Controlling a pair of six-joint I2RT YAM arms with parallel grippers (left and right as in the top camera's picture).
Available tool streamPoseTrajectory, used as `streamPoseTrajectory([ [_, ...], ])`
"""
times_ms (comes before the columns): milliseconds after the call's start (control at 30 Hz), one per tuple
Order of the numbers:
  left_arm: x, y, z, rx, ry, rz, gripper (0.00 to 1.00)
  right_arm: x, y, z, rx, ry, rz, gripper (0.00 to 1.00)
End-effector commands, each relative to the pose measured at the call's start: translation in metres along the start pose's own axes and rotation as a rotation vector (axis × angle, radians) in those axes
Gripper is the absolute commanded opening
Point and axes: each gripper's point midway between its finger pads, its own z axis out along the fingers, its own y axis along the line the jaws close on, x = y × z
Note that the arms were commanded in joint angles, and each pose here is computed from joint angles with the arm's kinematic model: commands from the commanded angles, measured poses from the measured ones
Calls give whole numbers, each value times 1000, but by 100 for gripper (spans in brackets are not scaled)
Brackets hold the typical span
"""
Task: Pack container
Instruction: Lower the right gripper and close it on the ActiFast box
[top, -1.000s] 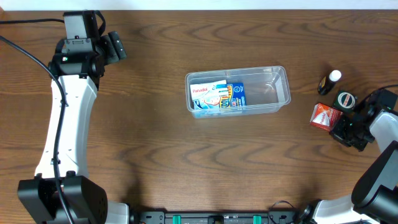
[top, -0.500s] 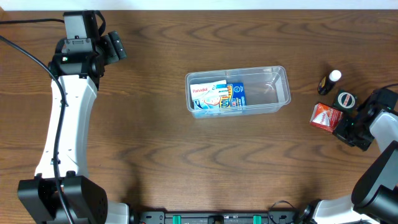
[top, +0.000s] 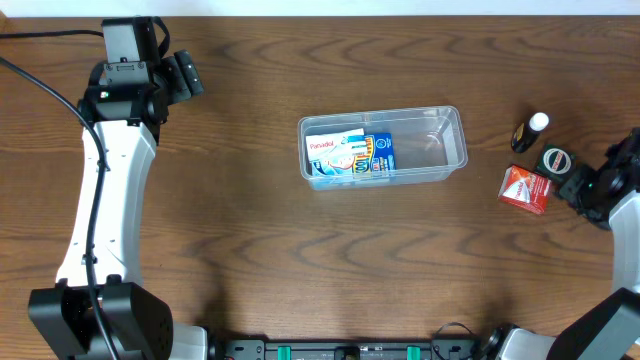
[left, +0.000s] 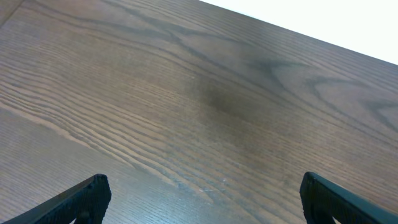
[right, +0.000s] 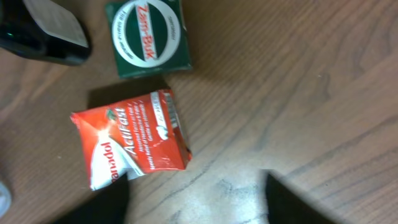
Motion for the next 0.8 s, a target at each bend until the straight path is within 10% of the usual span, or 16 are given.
streamPoseTrajectory([
  [0,-9,1,-9,4,-28,-25,98,3,12,5,-24,12,-7,99],
  [767,-9,1,-9,4,-28,-25,98,20,59,56,29,23,-345,99],
])
